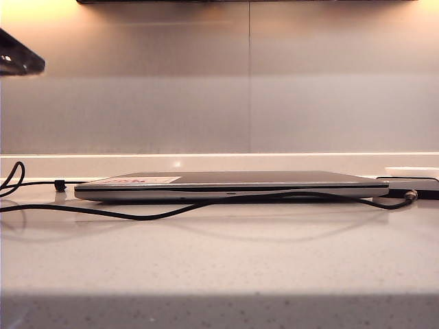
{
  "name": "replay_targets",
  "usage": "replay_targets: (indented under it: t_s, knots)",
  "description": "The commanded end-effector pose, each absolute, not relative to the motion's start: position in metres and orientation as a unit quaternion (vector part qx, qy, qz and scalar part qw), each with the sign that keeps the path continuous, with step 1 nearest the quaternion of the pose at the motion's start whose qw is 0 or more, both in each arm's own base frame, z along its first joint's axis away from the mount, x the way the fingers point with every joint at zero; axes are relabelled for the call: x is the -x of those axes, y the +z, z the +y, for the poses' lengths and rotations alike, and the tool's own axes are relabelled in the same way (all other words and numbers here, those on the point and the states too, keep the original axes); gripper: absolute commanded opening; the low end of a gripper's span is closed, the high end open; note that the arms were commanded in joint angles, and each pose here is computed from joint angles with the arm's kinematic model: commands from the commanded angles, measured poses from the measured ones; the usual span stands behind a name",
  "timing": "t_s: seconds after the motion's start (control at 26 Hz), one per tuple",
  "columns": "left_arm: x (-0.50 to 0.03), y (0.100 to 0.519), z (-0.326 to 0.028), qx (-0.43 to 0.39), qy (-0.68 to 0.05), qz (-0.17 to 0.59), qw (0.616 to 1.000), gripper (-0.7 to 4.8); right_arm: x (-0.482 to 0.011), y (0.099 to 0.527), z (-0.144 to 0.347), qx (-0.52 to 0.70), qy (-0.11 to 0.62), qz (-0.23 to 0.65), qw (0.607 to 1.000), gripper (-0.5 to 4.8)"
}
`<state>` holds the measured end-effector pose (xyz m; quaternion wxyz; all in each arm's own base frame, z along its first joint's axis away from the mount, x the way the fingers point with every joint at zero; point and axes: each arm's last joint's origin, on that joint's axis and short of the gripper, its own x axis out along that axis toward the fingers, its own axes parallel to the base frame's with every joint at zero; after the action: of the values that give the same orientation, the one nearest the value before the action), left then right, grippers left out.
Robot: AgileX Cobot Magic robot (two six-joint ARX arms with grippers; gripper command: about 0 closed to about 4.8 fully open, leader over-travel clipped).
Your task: Pick up the charging cable and the phone, plug the charging cable into the charging port on the phone, and finally place them back on the table.
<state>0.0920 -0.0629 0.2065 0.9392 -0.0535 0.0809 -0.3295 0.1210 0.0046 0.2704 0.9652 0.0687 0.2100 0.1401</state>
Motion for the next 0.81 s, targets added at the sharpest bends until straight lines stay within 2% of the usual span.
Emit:
replay_targets:
  t_s: [0.04, 0.31, 0.65, 0.81]
  knots:
    - [-0.094, 0.198, -0.064, 0.050, -0.335, 0.044, 0.940, -0.06, -0.120, 0.276, 0.005, -0.065, 0.146, 0.189, 0.969, -0.01]
    - [-0.095, 0.184, -0.065, 0.046, -0.335, 0.033, 0.940, -0.06, -0.120, 0.276, 0.005, -0.063, 0.142, 0.190, 0.969, -0.01]
    - [-0.095, 0.193, -0.064, 0.056, -0.336, -0.012, 0.940, -0.06, -0.120, 0.276, 0.005, -0.063, 0.142, 0.190, 0.969, -0.01]
    - [-0.096, 0.194, -0.056, 0.057, -0.303, -0.021, 0.951, -0.06, -0.120, 0.276, 0.005, -0.063, 0.142, 0.189, 0.970, -0.01]
